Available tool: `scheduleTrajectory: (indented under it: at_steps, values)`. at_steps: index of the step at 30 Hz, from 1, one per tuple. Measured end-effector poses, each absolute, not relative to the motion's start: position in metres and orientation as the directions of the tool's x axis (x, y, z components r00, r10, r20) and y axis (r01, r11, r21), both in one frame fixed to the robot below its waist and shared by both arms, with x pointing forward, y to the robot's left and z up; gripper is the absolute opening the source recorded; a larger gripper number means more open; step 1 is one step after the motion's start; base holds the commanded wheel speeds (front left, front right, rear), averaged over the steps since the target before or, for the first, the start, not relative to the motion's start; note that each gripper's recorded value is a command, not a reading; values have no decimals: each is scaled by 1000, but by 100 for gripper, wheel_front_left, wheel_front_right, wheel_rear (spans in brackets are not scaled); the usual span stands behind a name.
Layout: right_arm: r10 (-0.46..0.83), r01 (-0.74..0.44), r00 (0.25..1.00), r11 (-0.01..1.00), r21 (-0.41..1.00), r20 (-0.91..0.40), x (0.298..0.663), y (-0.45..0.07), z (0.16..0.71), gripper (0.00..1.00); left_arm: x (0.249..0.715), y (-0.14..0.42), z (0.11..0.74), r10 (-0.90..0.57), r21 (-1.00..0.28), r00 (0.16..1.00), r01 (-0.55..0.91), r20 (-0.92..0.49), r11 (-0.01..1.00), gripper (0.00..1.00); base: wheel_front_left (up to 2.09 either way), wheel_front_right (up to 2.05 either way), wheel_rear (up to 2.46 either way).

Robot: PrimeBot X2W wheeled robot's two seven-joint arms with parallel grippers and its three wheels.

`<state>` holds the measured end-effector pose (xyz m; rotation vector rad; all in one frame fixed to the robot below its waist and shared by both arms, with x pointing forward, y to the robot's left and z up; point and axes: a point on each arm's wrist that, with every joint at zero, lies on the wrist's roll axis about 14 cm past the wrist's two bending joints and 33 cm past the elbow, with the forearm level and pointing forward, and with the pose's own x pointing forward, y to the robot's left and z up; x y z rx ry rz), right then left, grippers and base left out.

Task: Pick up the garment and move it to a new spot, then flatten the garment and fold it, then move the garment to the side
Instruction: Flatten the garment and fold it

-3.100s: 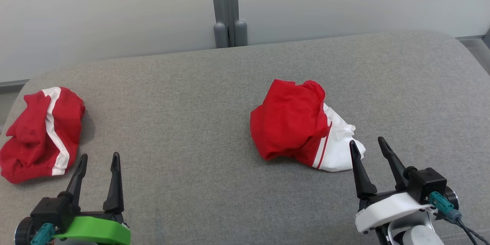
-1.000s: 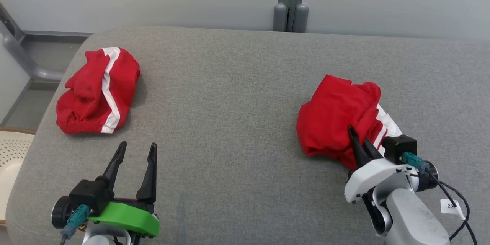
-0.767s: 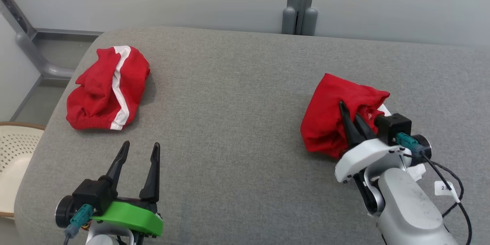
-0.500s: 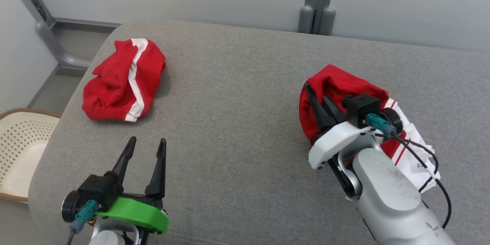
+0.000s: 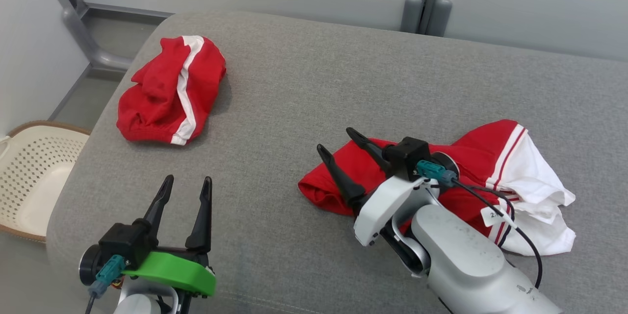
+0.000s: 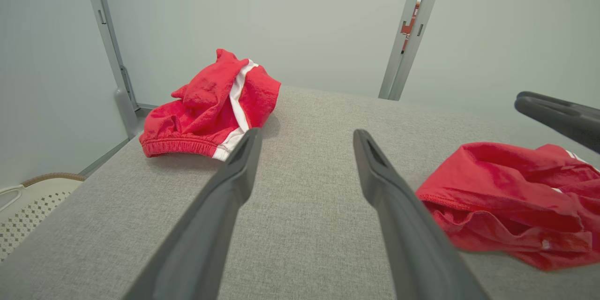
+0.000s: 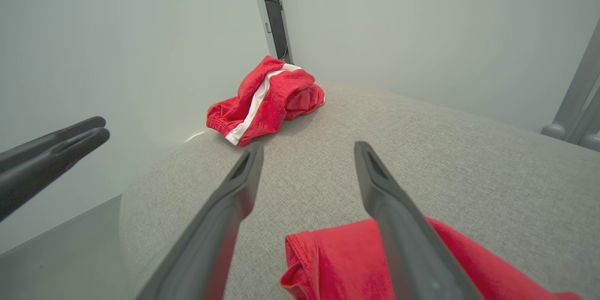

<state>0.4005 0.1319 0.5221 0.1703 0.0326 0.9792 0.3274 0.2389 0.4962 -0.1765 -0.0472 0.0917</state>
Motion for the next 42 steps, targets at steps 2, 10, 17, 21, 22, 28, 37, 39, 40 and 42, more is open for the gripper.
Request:
scheduleTrajectory:
  at_steps: [2, 10, 17, 21, 22, 28, 37, 39, 40, 42]
  values:
    - [810, -808, 583, 570, 148, 68, 408, 124, 529, 100, 331, 236, 497, 86, -179, 995, -77, 42, 981, 100, 0, 0, 0]
    - [658, -672, 738, 736, 81, 152, 443, 55, 554, 100, 345, 220, 501, 32, -185, 998, -21, 59, 982, 100, 0, 0, 0]
    - [467, -472, 879, 880, 41, 99, 449, -47, 528, 100, 355, 204, 502, -18, -187, 998, 30, 67, 982, 100, 0, 0, 0]
    - [368, -370, 929, 928, 42, 41, 437, -94, 506, 100, 360, 192, 503, -53, -190, 996, 65, 70, 980, 100, 0, 0, 0]
    - [352, -353, 936, 935, 42, 26, 433, -101, 501, 100, 362, 190, 503, -60, -190, 996, 73, 71, 979, 100, 0, 0, 0]
    - [312, -307, 949, 947, 95, -40, 415, -110, 479, 100, 368, 177, 502, -98, -189, 993, 110, 67, 976, 100, 0, 0, 0]
    - [314, -294, 938, 945, 140, -147, 412, -103, 447, 55, 365, 183, 498, -90, -184, 994, 99, 53, 978, 100, 0, 0, 0]
    - [322, -299, 932, 943, 147, -169, 412, -99, 441, 0, 364, 185, 498, -85, -183, 995, 93, 52, 979, 100, 0, 0, 0]
    - [325, -299, 928, 942, 156, -183, 412, -98, 437, 0, 364, 185, 498, -83, -183, 995, 91, 52, 979, 100, 0, 0, 0]
    - [330, -299, 923, 939, 172, -197, 411, -94, 433, 0, 363, 187, 498, -78, -182, 996, 87, 52, 979, 100, 0, 0, 0]
